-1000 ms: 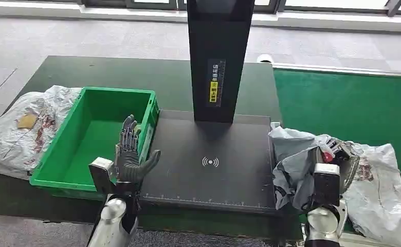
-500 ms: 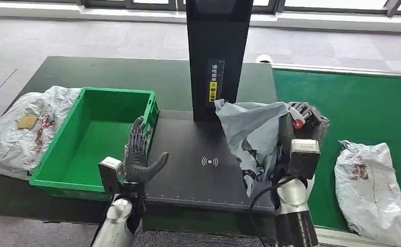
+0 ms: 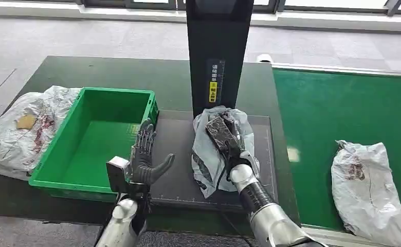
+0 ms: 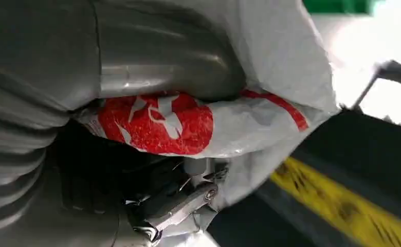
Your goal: Moved the parcel from conveyor to table for the left to box.
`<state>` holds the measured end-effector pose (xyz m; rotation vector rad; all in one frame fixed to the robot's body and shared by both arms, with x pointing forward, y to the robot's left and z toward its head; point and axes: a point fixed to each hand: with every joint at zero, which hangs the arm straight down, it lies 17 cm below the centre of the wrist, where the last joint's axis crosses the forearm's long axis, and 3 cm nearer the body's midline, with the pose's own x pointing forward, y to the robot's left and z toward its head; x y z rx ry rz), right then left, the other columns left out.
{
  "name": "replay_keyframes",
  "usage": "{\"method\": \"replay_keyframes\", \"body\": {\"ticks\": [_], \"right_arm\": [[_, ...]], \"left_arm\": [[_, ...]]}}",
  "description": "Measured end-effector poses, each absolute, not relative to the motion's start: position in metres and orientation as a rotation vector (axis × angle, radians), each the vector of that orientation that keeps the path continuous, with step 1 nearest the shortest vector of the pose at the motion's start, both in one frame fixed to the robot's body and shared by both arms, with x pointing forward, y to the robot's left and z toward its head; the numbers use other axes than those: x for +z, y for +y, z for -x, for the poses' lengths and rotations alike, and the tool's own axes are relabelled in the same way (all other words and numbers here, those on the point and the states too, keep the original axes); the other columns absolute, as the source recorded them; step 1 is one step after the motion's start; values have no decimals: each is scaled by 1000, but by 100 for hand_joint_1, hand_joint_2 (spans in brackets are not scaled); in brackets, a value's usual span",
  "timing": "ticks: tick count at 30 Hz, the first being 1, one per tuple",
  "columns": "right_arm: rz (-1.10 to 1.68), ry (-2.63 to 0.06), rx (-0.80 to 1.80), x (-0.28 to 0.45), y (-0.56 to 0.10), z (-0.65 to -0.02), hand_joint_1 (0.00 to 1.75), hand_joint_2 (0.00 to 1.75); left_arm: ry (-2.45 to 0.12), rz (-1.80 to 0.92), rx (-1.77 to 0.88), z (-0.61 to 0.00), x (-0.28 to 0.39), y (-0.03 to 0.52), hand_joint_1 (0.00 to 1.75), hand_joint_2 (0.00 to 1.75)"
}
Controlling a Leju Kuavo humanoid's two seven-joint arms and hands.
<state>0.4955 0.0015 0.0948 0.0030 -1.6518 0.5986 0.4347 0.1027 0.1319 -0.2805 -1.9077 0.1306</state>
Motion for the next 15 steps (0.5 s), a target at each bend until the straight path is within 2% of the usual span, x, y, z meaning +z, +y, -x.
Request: {"method": "replay_keyframes", "body": {"ticks": [3,11,13,15], "right_arm": [[-15,-1613,660,82,9,-489,0,0],[37,-1699,627,91,-5,-493,0,0],[168,-1761,607,100,-20,-498,0,0],[445,-1825,645,116,-42,-500,0,0]], "left_arm": [[-1907,275,132,-435,131,103,0,175],[-1921,238,138,-436,135,109,0,175],[-1925,224,144,-436,136,111,0,175],[-1932,204,153,-437,138,116,0,175]]}}
